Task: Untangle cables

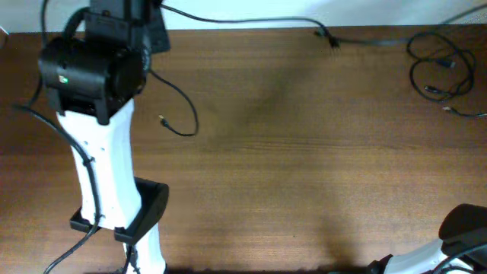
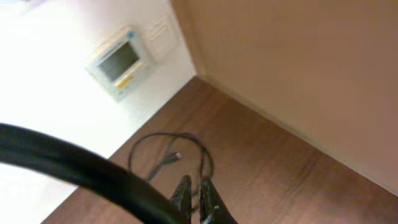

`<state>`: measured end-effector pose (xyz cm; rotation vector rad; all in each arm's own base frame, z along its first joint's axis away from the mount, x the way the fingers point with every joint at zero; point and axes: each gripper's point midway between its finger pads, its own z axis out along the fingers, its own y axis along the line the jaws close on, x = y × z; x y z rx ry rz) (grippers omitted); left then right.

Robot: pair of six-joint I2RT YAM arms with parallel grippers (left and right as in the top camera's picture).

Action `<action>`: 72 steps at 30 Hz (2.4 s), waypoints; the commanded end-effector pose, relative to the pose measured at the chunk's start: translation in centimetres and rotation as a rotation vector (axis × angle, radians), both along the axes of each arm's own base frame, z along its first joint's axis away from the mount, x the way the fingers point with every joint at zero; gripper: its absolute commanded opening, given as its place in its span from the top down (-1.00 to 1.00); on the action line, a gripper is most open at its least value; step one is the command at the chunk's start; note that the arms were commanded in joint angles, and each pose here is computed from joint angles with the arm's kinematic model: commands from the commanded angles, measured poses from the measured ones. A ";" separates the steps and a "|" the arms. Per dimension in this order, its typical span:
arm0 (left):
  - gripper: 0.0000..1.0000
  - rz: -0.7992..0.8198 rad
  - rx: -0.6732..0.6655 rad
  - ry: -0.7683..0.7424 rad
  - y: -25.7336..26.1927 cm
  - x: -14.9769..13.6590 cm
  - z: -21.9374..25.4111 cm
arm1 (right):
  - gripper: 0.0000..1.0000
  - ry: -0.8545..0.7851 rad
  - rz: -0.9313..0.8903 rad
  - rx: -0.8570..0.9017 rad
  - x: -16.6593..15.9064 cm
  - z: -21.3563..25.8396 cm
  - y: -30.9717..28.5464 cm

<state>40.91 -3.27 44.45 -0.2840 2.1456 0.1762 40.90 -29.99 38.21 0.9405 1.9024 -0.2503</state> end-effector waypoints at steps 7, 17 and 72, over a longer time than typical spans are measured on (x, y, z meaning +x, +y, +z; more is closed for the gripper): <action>1.00 0.267 -0.081 -0.117 11.2 -1.2 2.7 | 0.92 0.028 0.083 -0.049 1.2 0.3 1.9; 1.00 0.336 -0.139 -0.059 15.5 -2.8 1.2 | 0.92 -0.058 0.059 0.082 0.2 0.1 0.4; 1.00 -0.274 -0.229 0.100 -5.0 -0.4 -1.8 | 0.92 0.658 -0.252 0.247 -3.6 -32.2 -9.8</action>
